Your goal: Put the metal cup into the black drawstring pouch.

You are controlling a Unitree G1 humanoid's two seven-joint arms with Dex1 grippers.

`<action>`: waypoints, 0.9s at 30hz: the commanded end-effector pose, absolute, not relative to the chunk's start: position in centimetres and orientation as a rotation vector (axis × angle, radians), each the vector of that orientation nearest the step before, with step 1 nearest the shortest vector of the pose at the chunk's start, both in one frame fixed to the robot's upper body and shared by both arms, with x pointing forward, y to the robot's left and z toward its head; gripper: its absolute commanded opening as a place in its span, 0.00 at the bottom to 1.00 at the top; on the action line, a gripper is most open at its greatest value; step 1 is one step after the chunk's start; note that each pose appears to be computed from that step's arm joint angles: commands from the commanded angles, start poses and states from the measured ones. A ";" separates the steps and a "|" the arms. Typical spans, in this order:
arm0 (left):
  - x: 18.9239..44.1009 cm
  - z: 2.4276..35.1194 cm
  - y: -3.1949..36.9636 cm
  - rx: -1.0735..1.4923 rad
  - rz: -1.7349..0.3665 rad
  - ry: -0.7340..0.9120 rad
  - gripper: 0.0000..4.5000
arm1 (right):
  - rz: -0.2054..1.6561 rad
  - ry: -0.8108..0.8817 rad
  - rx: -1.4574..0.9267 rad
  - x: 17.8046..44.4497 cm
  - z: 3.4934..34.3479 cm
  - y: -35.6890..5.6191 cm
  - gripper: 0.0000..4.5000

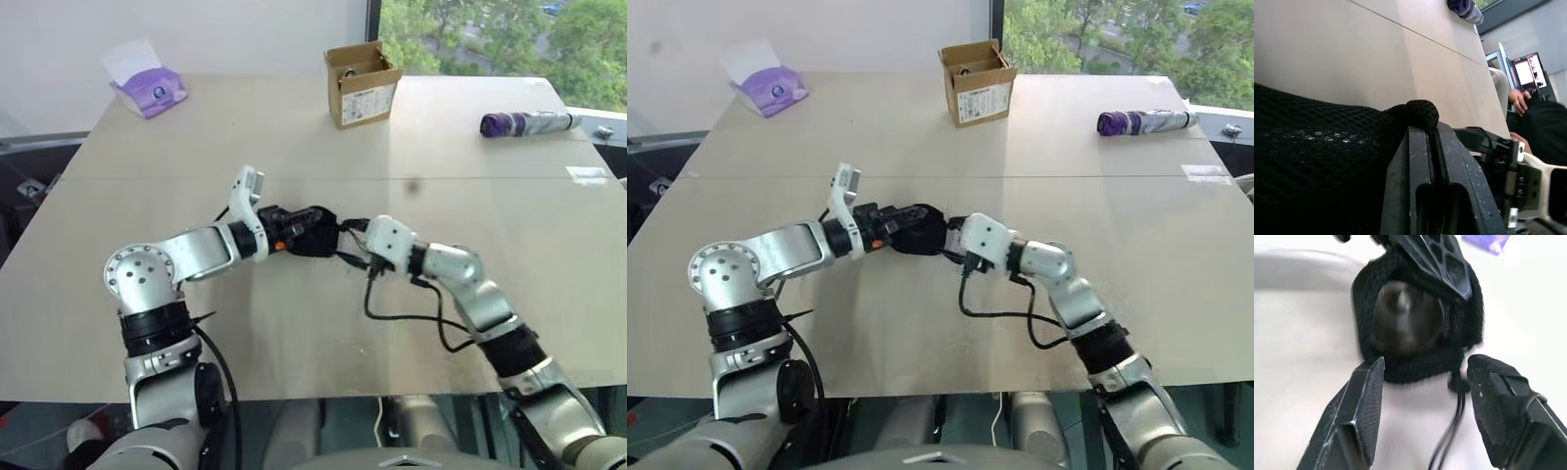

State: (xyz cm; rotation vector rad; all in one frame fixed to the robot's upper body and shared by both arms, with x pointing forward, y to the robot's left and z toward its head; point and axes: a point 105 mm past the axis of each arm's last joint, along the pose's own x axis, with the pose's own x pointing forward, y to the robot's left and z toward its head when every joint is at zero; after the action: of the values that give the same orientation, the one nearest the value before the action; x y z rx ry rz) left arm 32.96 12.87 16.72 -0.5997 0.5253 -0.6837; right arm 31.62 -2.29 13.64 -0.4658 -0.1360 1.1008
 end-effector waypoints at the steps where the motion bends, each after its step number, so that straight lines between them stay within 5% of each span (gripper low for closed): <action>1: 33.0 18.4 12.6 -0.585 -0.750 0.461 0.00 | 1.023 -0.134 -0.450 32.1 15.2 -3.2 0.59; 10: 32.9 19.1 13.3 -0.541 -0.773 0.438 0.00 | 0.936 0.051 -0.407 34.8 10.7 -2.4 0.59; 13: 32.8 19.2 13.3 -0.528 -0.778 0.431 0.00 | 0.874 0.045 -0.399 35.8 10.7 -3.1 0.43; 17: 32.8 19.2 13.7 -0.508 -0.764 0.416 0.00 | 0.820 0.022 -0.420 36.2 11.1 -4.4 0.01; 23: 32.4 18.7 13.6 -0.356 -0.805 0.364 0.00 | 0.687 -0.122 -0.582 36.5 15.4 -7.8 0.01; 27: 30.7 19.7 11.7 -0.235 -0.981 0.307 0.30 | 0.666 -0.229 -0.623 35.4 20.4 -8.4 0.00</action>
State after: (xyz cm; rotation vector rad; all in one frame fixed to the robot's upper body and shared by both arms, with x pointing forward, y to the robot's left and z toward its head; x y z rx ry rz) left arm 31.29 12.79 17.82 -0.3224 0.4018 -0.8985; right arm 36.28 -9.00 16.38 -0.6103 -0.1052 0.6648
